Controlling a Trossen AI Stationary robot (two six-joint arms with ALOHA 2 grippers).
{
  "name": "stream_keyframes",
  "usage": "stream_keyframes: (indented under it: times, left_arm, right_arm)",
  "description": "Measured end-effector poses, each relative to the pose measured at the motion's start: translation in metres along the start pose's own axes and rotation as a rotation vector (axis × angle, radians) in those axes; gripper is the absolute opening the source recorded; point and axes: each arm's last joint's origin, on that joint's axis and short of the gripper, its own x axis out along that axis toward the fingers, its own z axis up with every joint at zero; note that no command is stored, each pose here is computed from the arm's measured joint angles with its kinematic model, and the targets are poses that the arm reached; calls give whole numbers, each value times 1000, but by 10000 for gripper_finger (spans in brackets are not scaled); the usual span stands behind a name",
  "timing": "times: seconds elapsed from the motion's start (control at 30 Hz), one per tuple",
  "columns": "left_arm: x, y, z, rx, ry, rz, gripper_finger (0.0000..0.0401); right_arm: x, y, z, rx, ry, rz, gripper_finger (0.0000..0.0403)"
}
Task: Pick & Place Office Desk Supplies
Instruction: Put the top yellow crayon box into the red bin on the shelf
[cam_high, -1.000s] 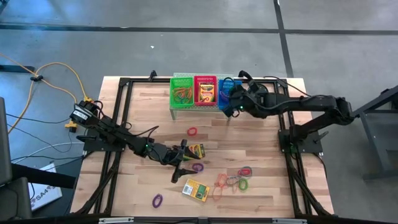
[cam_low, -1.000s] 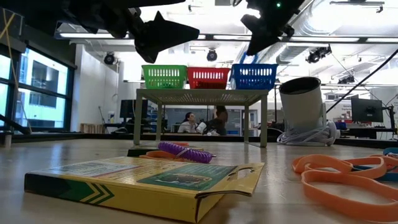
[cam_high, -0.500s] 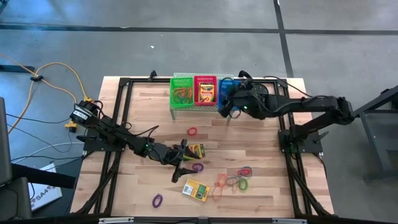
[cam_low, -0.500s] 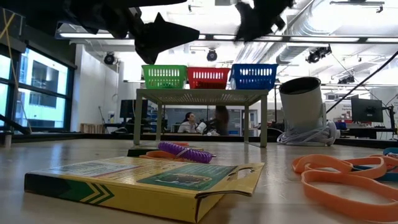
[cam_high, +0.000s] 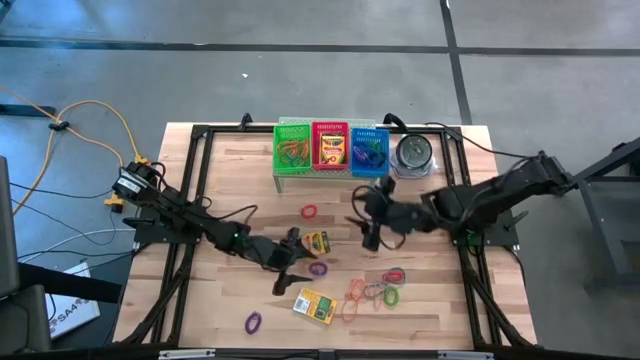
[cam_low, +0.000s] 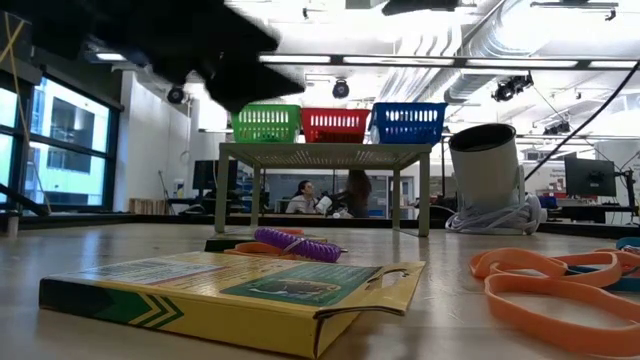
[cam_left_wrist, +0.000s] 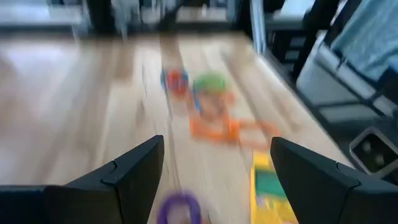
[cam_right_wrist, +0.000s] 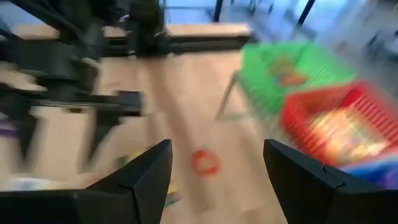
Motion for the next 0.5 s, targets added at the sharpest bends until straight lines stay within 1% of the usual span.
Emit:
stream_keyframes:
  times: [0.07,0.17,0.27,0.33,0.4,0.5]
  left_arm:
    - [2,4,-2,-45,65,27,289]
    - [6,8,4,-57,109,58,289]
    - [9,3,17,-39,151,47,289]
    - [10,-4,28,11,201,41,289]
    - [10,-10,38,45,264,64,289]
    - [7,-16,53,62,347,89,289]
  right_arm:
    - [-5,15,-7,80,22,39,243]
    - [-16,39,-16,101,27,82,243]
    - [-25,58,-26,60,-8,42,243]
    - [-32,69,-33,22,-41,-21,243]
    - [-39,79,-40,6,-78,-62,243]
    - [-48,93,-51,-44,-90,-61,243]
